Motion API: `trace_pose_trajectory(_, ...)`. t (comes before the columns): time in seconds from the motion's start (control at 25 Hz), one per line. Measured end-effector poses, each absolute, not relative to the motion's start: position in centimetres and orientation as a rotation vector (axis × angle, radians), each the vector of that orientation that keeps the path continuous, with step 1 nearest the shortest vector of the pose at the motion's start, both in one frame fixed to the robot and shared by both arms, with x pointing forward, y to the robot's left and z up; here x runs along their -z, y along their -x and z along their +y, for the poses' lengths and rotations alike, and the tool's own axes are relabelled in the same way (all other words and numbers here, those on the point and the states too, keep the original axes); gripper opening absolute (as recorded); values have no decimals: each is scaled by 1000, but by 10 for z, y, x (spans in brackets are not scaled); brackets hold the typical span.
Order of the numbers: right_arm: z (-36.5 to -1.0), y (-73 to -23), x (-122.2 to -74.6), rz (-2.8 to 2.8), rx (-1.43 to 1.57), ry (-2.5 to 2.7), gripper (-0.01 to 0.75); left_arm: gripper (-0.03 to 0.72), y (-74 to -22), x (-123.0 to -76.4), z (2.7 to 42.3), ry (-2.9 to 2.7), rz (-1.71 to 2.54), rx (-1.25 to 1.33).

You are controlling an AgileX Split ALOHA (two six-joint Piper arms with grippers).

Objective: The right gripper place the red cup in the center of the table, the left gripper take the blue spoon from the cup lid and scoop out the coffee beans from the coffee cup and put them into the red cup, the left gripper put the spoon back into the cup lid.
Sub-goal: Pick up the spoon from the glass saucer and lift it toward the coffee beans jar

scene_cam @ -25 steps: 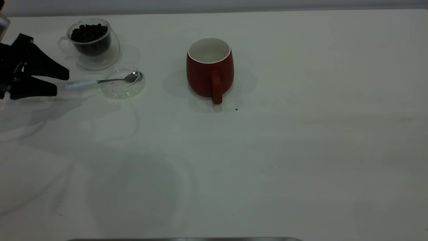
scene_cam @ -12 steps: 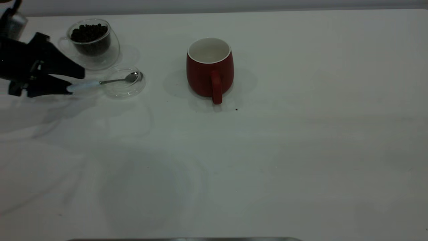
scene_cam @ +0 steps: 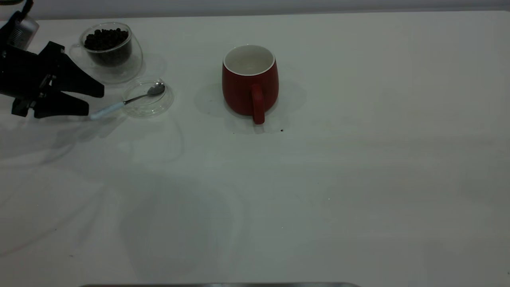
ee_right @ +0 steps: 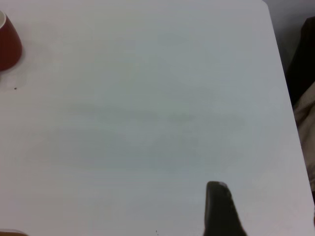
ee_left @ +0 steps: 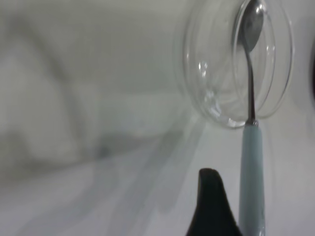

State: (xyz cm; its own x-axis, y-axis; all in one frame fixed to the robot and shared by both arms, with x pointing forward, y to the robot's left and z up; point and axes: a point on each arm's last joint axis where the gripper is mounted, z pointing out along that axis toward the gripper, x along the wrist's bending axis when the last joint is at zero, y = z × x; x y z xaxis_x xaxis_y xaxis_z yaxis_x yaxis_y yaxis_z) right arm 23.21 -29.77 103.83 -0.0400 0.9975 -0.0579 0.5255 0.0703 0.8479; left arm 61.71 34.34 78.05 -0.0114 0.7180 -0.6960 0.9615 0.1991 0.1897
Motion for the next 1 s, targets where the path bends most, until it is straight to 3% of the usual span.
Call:
trace_pose_trajectory(0.56, -298, -232, -1038, 1654, -860, -1538, 479, 572, -610, -778, 335, -1657, 1753, 539)
trace_pose_trajectory(1.0, -298, -232, -1038, 1654, -860, -1538, 479, 572, -603, -751, 330, -1519, 1840, 619)
